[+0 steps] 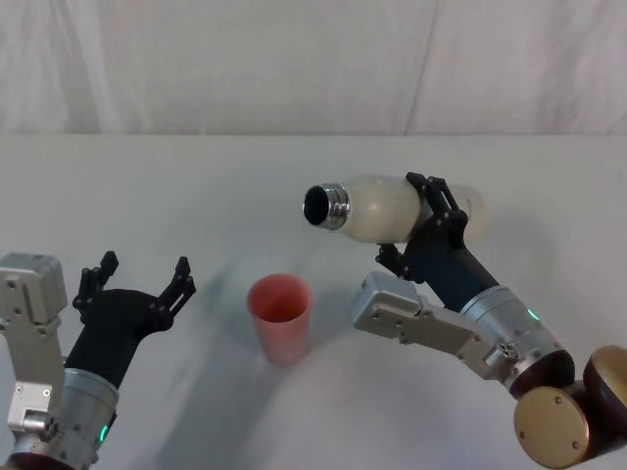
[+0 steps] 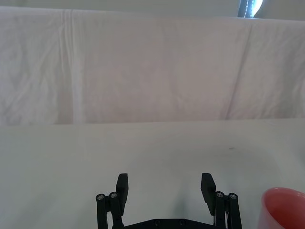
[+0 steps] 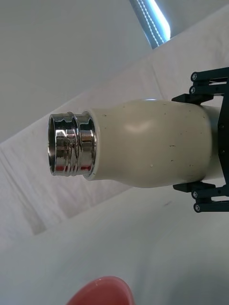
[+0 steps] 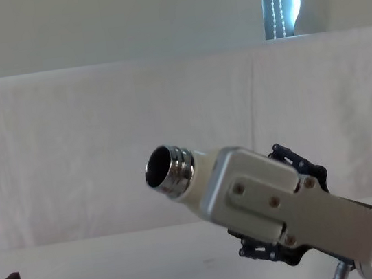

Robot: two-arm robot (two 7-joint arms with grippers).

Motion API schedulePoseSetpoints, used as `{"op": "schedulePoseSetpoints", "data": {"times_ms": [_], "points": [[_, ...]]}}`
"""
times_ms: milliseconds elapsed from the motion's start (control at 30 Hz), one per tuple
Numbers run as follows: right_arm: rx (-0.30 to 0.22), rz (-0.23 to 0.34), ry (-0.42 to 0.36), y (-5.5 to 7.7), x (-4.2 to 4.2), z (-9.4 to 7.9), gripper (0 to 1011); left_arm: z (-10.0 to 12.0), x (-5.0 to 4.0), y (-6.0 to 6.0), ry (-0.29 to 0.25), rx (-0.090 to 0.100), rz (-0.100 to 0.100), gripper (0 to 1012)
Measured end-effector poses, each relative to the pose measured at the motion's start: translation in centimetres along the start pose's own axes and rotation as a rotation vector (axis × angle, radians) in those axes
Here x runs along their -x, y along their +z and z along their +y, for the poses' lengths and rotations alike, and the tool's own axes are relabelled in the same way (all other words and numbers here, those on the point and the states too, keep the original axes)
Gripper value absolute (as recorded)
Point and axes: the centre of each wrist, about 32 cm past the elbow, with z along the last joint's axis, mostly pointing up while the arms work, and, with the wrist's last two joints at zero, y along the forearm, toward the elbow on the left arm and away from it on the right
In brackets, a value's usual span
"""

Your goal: Grasp the thermos with one hand and pour water into the cup lid.

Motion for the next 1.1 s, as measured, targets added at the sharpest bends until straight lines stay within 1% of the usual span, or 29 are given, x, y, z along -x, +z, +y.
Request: {"op": "schedulePoseSetpoints", "data": {"times_ms": [333,800,1100], "points": [[0.0,-0.065,0.021,-0.36,0.26,0.05,950,0.0,0.0,0.0,0.0,0.0,0.0,1001],[-0.005,-0.129,0.059,-0.63,-0.04,0.07,950,0.0,0.0,0.0,0.0,0.0,0.0,1001],[-0.006,-0.171,0.075,-0.74,-0.15,0.42,950,0.0,0.0,0.0,0.0,0.0,0.0,1001]]}}
